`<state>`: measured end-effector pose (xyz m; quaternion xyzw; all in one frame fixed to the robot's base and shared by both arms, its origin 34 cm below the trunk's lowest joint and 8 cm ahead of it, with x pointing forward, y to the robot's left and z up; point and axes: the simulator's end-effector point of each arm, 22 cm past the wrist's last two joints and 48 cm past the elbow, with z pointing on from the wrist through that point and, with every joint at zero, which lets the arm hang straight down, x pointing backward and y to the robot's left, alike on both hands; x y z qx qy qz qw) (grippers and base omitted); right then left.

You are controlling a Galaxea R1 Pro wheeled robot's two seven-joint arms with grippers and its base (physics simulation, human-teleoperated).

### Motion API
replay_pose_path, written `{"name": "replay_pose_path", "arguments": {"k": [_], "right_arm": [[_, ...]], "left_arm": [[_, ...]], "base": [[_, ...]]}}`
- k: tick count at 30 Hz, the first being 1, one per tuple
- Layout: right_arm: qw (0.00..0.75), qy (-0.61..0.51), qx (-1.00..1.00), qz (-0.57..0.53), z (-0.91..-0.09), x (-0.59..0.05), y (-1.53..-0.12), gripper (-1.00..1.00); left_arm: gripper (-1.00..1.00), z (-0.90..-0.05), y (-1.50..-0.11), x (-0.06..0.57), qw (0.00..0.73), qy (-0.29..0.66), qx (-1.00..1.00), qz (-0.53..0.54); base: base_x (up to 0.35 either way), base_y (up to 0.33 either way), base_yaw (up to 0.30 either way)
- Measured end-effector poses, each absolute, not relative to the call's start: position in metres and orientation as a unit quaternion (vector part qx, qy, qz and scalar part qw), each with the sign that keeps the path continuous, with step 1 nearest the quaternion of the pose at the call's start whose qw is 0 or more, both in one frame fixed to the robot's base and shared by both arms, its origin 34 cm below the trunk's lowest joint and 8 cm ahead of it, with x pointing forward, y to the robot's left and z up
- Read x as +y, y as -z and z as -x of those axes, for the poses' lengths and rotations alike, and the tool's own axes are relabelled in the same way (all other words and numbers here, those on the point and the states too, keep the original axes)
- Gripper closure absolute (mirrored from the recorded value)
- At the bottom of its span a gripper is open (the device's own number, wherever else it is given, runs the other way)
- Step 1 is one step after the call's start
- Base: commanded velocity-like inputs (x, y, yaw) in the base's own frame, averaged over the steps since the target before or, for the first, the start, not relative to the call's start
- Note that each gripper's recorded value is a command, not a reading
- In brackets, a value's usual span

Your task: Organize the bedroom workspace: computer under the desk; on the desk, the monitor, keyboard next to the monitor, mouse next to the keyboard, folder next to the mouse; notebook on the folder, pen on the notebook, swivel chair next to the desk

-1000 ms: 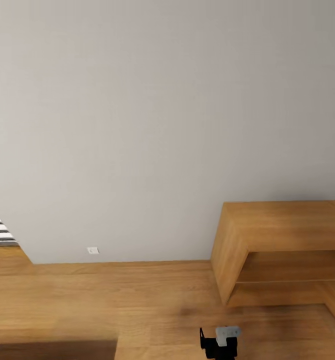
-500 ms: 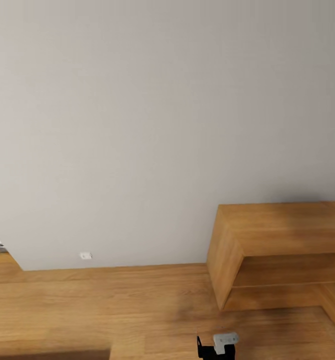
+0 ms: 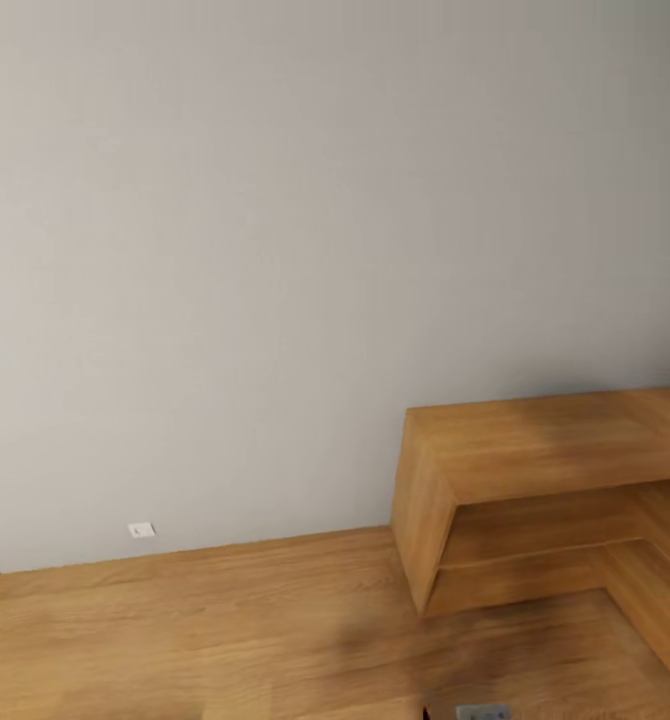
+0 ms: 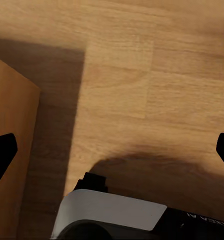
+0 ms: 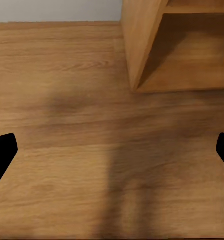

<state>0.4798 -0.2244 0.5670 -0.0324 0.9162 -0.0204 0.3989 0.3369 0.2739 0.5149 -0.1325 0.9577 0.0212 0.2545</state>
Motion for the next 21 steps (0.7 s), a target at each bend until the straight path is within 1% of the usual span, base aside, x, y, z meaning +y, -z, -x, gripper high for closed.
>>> {"name": "replay_pose_path", "arguments": {"k": [10, 17, 21], "right_arm": [[0.408, 0.037, 0.912, 0.021, -0.458, -0.253, -0.566, -1.0], [0.41, 0.053, 0.909, -0.05, -0.456, -0.272, -0.569, -1.0], [0.411, 0.055, 0.908, -0.063, -0.456, -0.274, -0.57, -1.0]], "left_arm": [[-1.0, -0.327, -0.516, 0.281, 0.26, -0.026, 0.956, 0.131], [-1.0, -0.329, -0.517, 0.28, 0.263, -0.025, 0.955, 0.131], [-1.0, -0.33, -0.517, 0.28, 0.265, -0.025, 0.955, 0.132]], "base": [[0.0, 0.0, -0.21], [0.0, 0.0, -0.239], [0.015, 0.0, -0.257]]}}
